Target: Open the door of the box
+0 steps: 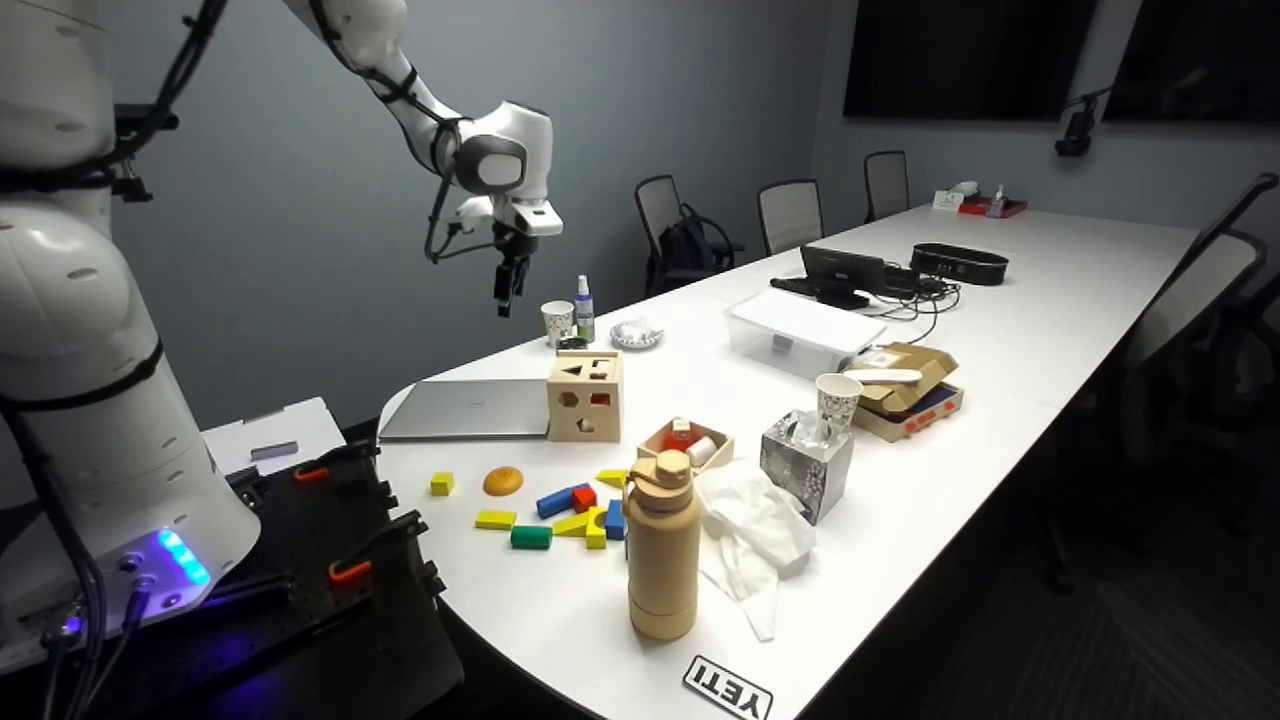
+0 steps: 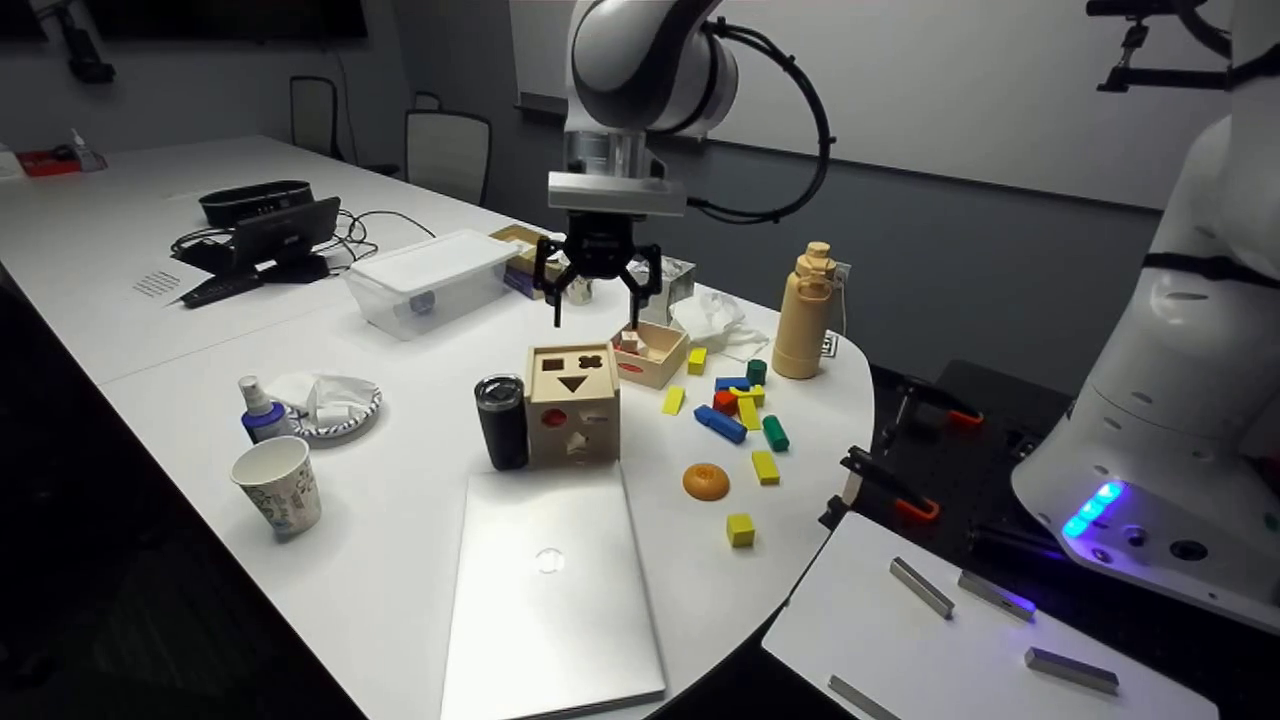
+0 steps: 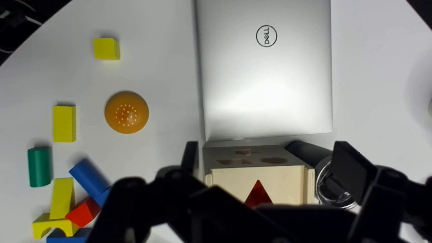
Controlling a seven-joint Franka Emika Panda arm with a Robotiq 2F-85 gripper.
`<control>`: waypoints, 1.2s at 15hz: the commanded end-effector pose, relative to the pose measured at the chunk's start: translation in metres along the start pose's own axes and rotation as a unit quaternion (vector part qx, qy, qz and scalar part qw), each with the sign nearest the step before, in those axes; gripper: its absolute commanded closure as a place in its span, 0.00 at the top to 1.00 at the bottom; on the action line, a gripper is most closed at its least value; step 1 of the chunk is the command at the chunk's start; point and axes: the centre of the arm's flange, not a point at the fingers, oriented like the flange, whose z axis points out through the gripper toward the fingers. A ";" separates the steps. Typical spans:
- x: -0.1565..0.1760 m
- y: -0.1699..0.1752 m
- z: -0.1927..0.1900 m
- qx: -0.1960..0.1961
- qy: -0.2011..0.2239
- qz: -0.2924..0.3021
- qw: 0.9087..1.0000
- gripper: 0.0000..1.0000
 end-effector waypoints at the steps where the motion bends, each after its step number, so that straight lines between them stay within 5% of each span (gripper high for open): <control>1: 0.027 -0.015 0.033 -0.005 0.005 0.026 1.000 1.00; 18: 0.120 -0.048 0.113 -0.008 0.045 0.061 0.997 1.00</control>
